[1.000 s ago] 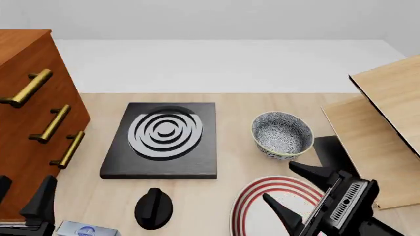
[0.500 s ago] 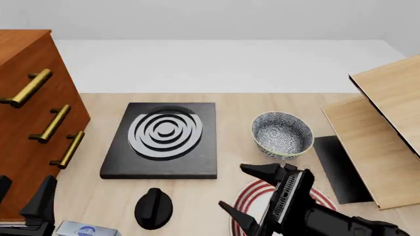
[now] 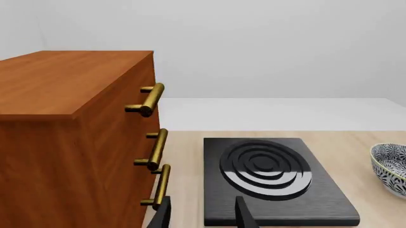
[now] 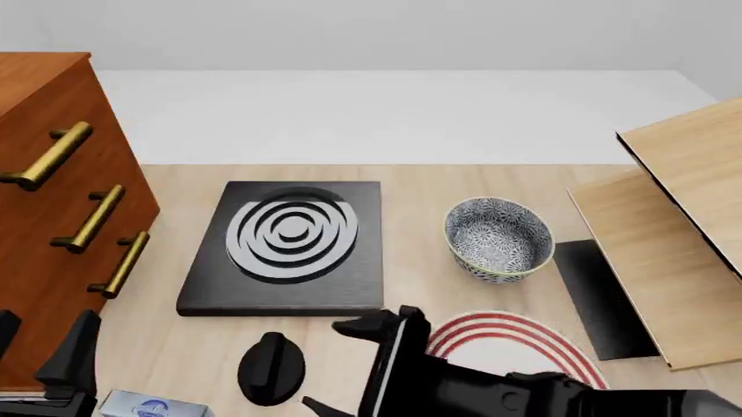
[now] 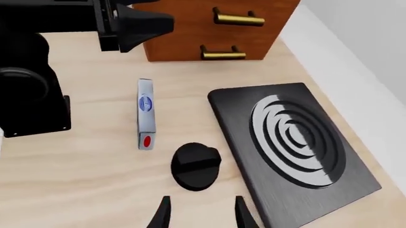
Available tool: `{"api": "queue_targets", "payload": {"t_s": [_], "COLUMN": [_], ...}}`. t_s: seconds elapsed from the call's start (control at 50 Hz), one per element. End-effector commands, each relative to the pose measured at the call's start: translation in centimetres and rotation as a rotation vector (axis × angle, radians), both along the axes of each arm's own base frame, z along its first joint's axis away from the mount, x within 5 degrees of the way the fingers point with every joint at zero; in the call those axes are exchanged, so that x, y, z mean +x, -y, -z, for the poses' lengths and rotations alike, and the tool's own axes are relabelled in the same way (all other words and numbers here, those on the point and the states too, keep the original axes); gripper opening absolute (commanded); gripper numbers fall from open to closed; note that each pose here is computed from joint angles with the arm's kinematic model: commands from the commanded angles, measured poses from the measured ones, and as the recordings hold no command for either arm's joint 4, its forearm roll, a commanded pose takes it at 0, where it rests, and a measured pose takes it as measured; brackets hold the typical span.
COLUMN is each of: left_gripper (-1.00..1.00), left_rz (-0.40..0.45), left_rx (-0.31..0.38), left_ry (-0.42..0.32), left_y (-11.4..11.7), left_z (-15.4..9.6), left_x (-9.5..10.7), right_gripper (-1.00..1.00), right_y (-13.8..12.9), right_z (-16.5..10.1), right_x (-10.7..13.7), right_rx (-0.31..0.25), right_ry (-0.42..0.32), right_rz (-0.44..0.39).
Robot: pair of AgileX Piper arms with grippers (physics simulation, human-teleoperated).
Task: Pick up the cream cheese and put it in the bowl.
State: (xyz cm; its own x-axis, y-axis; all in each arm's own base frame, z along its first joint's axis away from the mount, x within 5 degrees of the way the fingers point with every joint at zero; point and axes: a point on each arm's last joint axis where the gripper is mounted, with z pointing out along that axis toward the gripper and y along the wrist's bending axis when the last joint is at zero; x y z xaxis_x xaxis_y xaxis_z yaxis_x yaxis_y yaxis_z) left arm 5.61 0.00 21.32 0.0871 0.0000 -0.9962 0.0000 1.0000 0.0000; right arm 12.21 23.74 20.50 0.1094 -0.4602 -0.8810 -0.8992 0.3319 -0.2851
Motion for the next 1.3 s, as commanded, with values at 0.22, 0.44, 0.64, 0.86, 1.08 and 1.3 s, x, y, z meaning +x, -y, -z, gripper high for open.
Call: {"api": "queue_targets", "payload": {"t_s": [0.22, 0.44, 0.64, 0.86, 1.08, 1.3], "left_gripper": [1.0, 1.0, 1.0, 1.0, 1.0, 1.0], "left_rz": [0.0, 0.0, 0.0, 0.0, 0.0, 0.0], "left_rx": [0.0, 0.0, 0.0, 0.0, 0.0, 0.0], "left_ry": [0.0, 0.0, 0.0, 0.0, 0.0, 0.0], "left_y": [0.0, 0.0, 0.0, 0.0, 0.0, 0.0], "left_z": [0.0, 0.0, 0.0, 0.0, 0.0, 0.0], "left_x": [0.0, 0.0, 0.0, 0.0, 0.0, 0.0], "right_gripper": [1.0, 1.0, 1.0, 1.0, 1.0, 1.0], "right_y": [-4.8, -7.6, -9.5, -11.2, -12.3, -13.3], "right_z": [1.0, 2.6, 3.4, 3.9, 4.3, 4.5], "right_x": [-0.1, 0.4, 0.1, -0.4, -0.3, -0.3], "right_rx": [-0.059, -0.064, -0.062, -0.063, -0.056, -0.049], "right_ry": [-0.034, -0.076, -0.092, -0.106, -0.117, -0.131], "right_rz": [-0.071, -0.072, -0.092, -0.116, -0.116, -0.117]}}
